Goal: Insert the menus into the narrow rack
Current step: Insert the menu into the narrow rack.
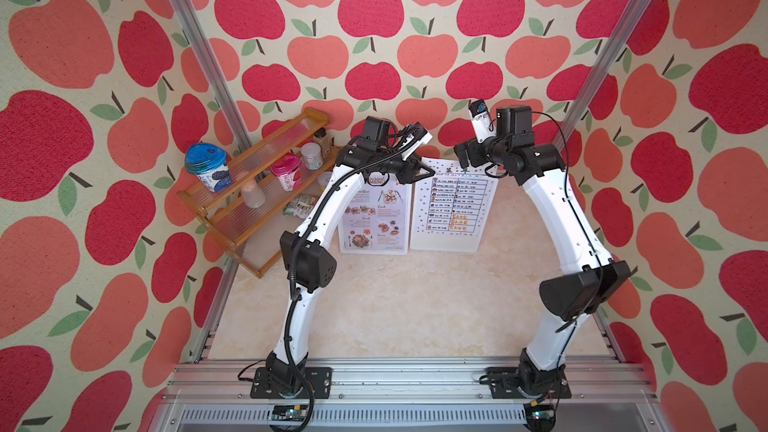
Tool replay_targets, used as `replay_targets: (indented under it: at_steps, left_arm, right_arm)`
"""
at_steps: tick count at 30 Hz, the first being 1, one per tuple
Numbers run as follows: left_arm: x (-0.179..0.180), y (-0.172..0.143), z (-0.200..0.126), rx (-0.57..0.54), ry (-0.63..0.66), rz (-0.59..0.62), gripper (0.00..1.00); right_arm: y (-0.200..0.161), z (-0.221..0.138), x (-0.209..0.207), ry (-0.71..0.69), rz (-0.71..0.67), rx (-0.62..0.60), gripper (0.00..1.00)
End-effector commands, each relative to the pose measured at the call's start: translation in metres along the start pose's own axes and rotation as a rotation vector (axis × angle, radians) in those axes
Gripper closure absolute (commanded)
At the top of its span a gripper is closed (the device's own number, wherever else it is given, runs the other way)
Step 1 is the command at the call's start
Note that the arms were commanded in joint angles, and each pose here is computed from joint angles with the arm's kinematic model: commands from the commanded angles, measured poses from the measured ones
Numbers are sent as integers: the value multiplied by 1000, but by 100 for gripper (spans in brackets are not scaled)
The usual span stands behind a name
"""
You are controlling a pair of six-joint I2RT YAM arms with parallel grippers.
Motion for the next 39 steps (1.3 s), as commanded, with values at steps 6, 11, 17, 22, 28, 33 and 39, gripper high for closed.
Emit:
replay_targets:
  at_steps: [6,11,17,22,28,33,39]
  left_arm:
    - [-2,4,-8,-7,16,21,1]
    - [-11,20,-23,-44,56,75,1]
    - [-25,41,-50,-100,103,136,1]
    - [-30,44,-61,-103,121,142,1]
    - [-33,37,-68,-85,139,131,1]
    - [-33,32,-80,-95,163,119,1]
    - [-34,22,-85,-87,185,96,1]
  right_arm:
    - [-1,-12,2,-28,26,-22,1]
    - [-8,-9,6,-26,29,-19,1]
    - [-12,-2,11,-25,27,-11,1]
    - [-13,3,12,-41,26,-7,1]
    - [-22,6,14,-57,24,11,1]
    - [-32,8,15,-78,22,22,1]
    - [-41,11,17,-91,25,23,1]
Point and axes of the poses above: each gripper's point midway between its finger pads, its own z axis out along the fingers, its own x axis along the line the jaws close on, y = z × x, the point moved 7 cm from there along -z, back along the fingers, and after that the axes turned 10 degrees about -z, right-handed, at the moved point
